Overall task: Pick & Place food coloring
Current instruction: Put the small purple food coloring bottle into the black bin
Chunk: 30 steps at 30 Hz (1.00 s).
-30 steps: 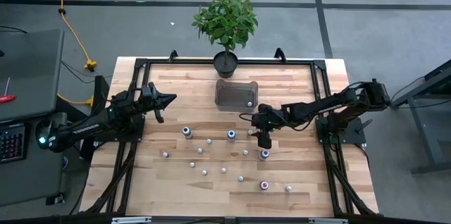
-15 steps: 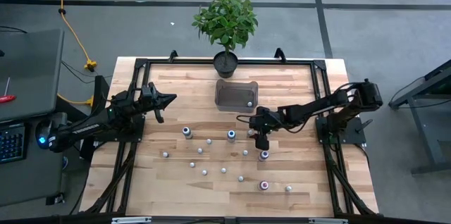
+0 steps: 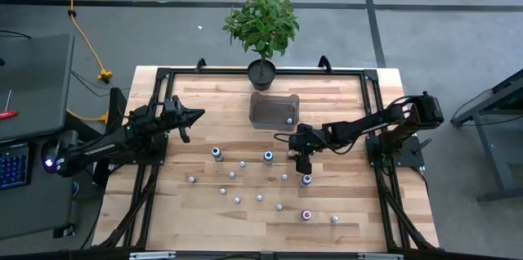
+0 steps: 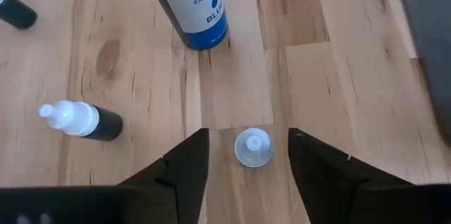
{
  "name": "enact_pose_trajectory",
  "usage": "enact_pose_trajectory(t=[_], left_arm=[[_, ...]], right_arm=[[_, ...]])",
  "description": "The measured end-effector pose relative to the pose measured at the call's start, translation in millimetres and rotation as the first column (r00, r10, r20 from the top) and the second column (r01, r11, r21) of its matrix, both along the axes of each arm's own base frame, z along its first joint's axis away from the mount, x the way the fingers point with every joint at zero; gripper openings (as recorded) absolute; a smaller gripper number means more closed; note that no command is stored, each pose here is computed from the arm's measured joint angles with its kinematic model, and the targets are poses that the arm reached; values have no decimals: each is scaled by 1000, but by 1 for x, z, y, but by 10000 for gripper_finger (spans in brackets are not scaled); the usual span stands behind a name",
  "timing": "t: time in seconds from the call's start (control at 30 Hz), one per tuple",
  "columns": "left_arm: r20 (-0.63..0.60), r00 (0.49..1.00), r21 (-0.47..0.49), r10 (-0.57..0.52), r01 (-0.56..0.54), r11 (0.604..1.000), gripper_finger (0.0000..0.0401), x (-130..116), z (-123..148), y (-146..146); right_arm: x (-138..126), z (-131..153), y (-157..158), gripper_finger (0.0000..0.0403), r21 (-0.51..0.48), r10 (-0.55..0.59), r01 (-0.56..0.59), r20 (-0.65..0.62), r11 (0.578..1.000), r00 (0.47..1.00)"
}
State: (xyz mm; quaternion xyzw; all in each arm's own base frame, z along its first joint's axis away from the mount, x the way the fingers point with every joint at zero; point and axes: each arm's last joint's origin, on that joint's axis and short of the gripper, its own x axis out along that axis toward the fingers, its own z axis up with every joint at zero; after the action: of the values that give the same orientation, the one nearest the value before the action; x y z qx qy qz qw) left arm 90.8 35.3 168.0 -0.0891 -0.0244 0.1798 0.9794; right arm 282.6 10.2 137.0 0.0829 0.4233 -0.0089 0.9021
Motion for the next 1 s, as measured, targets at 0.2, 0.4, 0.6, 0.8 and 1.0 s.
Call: enact_pose_trajectory(t=[0.2, 0.4, 0.6, 0.8, 1.0], left_arm=[[0, 1000, 0, 0, 0, 1000, 0, 0, 0, 0], [0, 1000, 0, 0, 0, 1000, 0, 0, 0, 0], [0, 1000, 0, 0, 0, 1000, 0, 0, 0, 0], [0, 1000, 0, 0, 0, 1000, 0, 0, 0, 0], [0, 1000, 0, -1, 1, 1000, 0, 0, 0, 0]], right_arm=[[0, 0, 0, 135, 2, 2, -2, -2, 1000, 1000], [0, 0, 0, 105, 2, 2, -2, -1, 1000, 1000], [0, 1, 0, 77, 6, 12, -12, 2, 1000, 1000], [-2, 11, 0, 63, -1, 8, -8, 29, 1000, 1000], [-9, 31, -3, 63, -31, -31, 34, 86, 999, 996]])
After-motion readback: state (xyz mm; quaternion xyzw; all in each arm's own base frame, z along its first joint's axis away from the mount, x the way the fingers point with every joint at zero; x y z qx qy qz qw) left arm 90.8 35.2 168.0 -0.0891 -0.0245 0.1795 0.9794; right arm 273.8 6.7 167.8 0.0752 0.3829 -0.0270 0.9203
